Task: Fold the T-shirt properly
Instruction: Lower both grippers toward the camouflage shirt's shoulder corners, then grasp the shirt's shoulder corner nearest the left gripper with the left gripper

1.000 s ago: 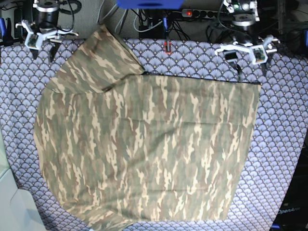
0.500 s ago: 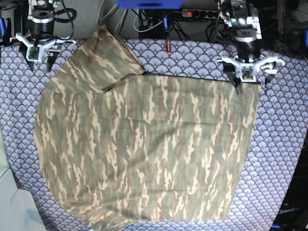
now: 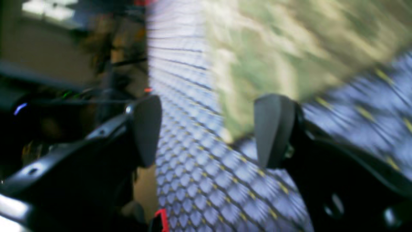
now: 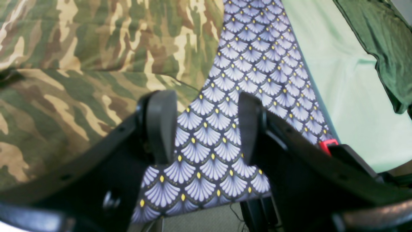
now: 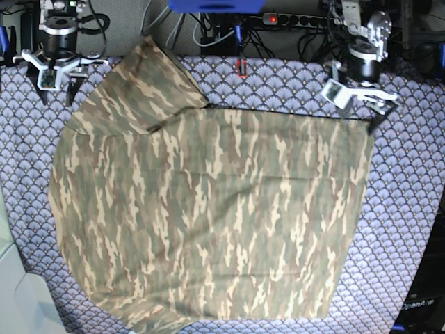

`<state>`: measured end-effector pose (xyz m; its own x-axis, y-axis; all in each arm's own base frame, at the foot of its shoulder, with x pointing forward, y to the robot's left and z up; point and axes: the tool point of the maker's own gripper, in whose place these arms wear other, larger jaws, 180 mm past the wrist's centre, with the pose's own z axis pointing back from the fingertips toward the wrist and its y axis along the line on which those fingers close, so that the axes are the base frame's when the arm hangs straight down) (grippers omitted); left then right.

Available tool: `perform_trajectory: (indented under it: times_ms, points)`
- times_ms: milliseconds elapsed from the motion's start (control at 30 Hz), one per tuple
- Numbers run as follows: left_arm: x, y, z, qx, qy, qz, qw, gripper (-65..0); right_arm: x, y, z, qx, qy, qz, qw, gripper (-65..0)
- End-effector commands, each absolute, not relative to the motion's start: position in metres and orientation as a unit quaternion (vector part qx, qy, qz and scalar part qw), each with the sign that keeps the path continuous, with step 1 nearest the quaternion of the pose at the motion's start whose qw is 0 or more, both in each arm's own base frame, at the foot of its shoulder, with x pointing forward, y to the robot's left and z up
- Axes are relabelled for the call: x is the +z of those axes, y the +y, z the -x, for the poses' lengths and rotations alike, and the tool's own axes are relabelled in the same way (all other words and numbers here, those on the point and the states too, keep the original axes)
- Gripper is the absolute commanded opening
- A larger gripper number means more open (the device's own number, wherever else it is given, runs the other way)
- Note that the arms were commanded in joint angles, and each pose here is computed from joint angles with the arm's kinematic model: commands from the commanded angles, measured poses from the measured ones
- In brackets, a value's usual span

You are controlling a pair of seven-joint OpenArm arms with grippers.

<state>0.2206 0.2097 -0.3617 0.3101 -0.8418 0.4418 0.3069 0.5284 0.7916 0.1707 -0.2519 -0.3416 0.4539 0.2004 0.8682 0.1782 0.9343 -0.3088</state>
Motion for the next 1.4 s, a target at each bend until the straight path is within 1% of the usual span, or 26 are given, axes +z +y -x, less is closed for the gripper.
perform_trajectory:
  times_ms: [0,167,233,333,467,667,767,867,1133,1367]
  points:
    - [-0.361,0.209,-0.221,-0.393,-0.446,-0.306,0.743,-21.5,-0.331,-0.251,-0.174,0.017,-0.538,0.184,0.822,-36.7]
    - [-0.404,0.212,-0.205,-0.463,-0.371,-0.313,0.742,-21.5,-0.332,-0.252,-0.173,0.017,-0.536,0.185,0.823,-36.7]
    - [-0.41,0.215,-0.207,-0.469,-0.361,-0.317,0.741,-21.5,-0.332,-0.252,-0.173,0.017,-0.536,0.185,0.823,-36.7]
    - [-0.41,0.217,-0.209,-0.468,-0.361,-0.319,0.741,-21.5,-0.333,-0.252,-0.172,0.017,-0.536,0.185,0.824,-36.7]
    - [-0.404,0.242,-0.208,-0.451,-0.349,-0.344,0.746,-21.5,-0.333,-0.252,-0.172,0.016,-0.535,0.185,0.824,-36.7]
    - [-0.387,0.268,-0.21,-0.433,-0.368,-0.36,0.739,-21.5,-0.333,-0.252,-0.172,0.015,-0.536,0.185,0.824,-36.7]
    - [-0.376,0.278,-0.222,-0.419,-0.385,-0.373,0.732,-21.5,-0.334,-0.251,-0.172,0.015,-0.535,0.183,0.824,-36.7]
    - [-0.386,0.283,-0.224,-0.411,-0.375,-0.373,0.743,-21.5,-0.334,-0.25,-0.171,0.015,-0.534,0.183,0.825,-36.7]
    - [-0.405,0.285,-0.235,-0.442,-0.343,-0.38,0.737,-21.5,-0.334,-0.252,-0.17,0.015,-0.534,0.185,0.825,-36.7]
    - [-0.404,0.285,-0.25,-0.436,-0.35,-0.383,0.735,-21.5,-0.334,-0.251,-0.169,0.015,-0.533,0.184,0.826,-36.7]
